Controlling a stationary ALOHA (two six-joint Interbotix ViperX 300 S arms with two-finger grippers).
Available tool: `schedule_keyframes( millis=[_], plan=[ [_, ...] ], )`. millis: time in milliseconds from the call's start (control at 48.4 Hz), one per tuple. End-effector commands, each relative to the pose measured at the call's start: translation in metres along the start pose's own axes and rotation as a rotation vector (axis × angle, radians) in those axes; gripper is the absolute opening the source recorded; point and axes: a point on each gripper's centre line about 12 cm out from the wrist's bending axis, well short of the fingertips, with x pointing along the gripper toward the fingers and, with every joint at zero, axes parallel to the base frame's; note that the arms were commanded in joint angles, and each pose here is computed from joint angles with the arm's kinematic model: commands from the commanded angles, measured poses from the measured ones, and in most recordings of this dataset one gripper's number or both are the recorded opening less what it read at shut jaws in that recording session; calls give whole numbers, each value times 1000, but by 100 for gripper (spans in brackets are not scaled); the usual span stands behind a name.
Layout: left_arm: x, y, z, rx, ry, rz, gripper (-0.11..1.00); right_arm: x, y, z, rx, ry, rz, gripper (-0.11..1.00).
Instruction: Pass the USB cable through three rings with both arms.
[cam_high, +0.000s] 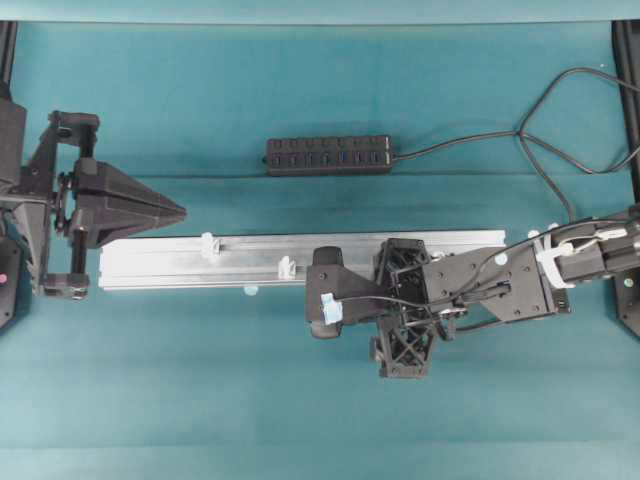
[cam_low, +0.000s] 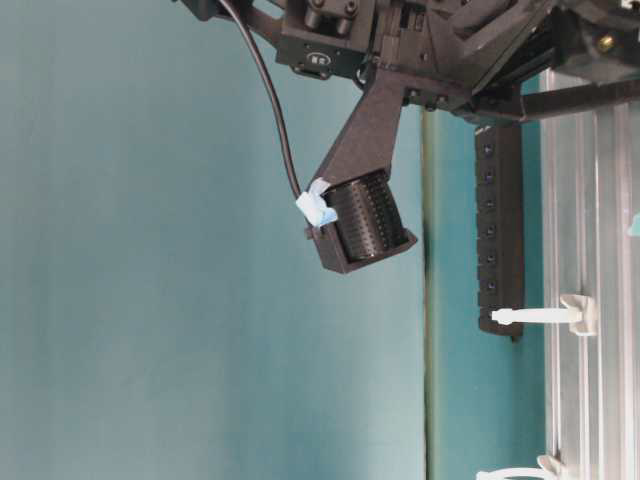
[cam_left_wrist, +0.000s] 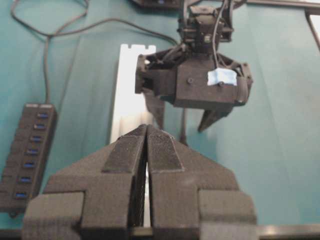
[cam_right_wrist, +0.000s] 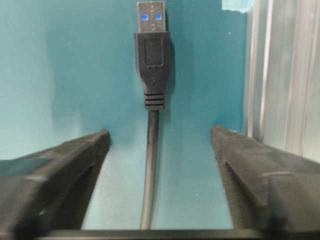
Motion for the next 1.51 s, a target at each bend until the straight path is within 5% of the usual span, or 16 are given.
schedule_keyframes(
  millis=[0,124,289,951,1261,1489],
  plan=[
    [-2,0,14,1,-45,0,2,2,1,1,15,-4,3,28],
    [-3,0,15,1,-48,0,2,2,0,1,16,-7,3,5],
    [-3,0,15,1,-49,0,2,1,-1,2,19,-9,3,-8],
    [-3,0,17,1,-51,0,2,-3,1,6,7,-15,5,-8],
    [-4,0,17,0,-55,0,2,-46,2,25,-11,-5,-9,-8],
    [-4,0,17,1,-55,0,2,-81,1,29,-79,53,-21,-8]
  ],
)
